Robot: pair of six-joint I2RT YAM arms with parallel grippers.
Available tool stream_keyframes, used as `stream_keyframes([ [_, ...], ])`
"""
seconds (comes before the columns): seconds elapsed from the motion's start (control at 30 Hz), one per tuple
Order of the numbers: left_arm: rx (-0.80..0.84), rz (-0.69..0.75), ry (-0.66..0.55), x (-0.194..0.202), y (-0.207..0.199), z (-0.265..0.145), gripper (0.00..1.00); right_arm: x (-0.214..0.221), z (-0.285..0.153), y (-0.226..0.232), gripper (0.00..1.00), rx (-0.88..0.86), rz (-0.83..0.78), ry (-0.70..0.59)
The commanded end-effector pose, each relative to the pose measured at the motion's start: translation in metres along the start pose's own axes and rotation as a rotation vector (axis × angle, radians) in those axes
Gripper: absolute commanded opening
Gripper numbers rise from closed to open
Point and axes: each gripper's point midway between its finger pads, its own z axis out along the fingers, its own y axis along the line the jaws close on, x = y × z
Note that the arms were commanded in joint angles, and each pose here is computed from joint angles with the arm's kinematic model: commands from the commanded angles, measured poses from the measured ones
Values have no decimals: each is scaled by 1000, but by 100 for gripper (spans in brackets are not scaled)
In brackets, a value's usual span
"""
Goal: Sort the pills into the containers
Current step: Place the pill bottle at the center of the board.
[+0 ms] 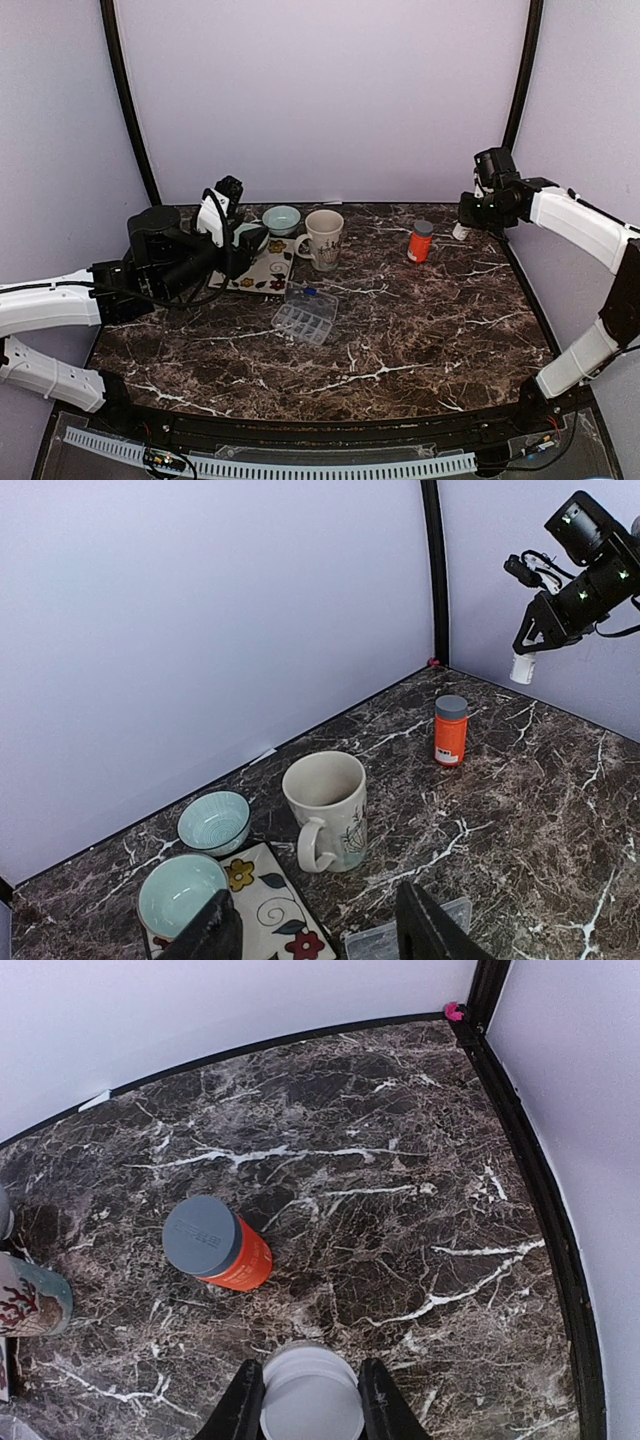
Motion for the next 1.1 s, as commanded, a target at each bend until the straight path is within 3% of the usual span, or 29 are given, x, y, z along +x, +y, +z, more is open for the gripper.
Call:
stream_keyframes([
  [0.0, 21, -45, -9, -1, -1, -9, 55, -5, 22, -10, 0, 30, 15, -44],
  [0.5, 0, -72, 6, 1, 6, -18, 55, 22, 110, -22, 0, 124, -8, 27],
  [1.07, 11, -89, 31, 5, 4, -18, 54, 26, 160, -26, 0, 170, -39, 38],
])
